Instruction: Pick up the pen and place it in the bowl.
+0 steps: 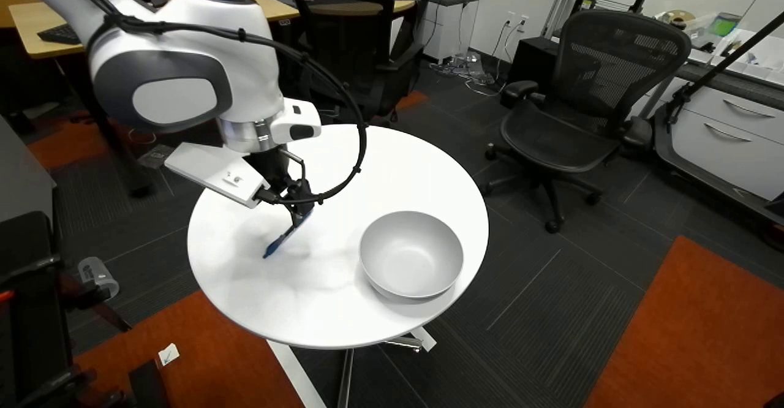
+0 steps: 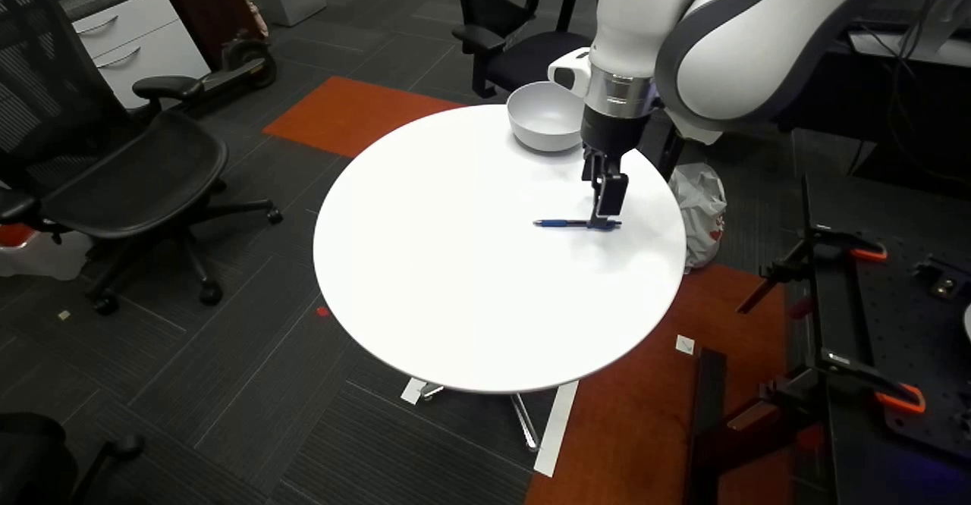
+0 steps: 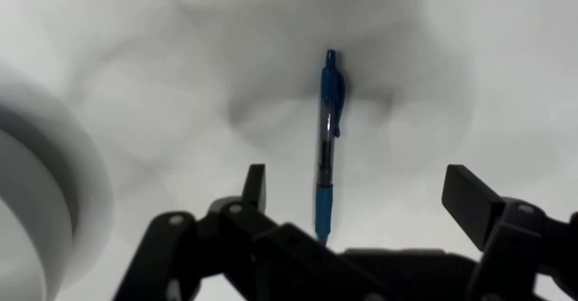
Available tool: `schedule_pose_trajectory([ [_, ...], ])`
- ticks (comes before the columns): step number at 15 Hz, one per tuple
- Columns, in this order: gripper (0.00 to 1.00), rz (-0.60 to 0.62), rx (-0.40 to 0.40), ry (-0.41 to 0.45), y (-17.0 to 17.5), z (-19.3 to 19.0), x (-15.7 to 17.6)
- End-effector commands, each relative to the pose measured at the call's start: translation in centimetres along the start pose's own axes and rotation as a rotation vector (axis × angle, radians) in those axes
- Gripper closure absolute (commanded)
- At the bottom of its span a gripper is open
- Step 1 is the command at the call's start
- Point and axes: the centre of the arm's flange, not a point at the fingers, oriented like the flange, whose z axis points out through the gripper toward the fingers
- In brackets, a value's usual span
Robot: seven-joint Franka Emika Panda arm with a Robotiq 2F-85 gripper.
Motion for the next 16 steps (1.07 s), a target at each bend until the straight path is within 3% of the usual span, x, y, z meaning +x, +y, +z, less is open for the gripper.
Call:
schedule_pose_trajectory([
  [1,0.0,-0.018,0.011,-0.007,0.9,1.2,1.9],
  [11,0.0,-0.019,0.024,-0.032,2.7,3.8,3.7],
  [12,0.25,-0.019,0.026,-0.033,2.8,4.0,3.8],
  [13,0.26,-0.02,0.027,-0.034,2.9,4.1,3.9],
  [16,0.5,-0.019,0.029,-0.032,3.0,4.5,4.1],
])
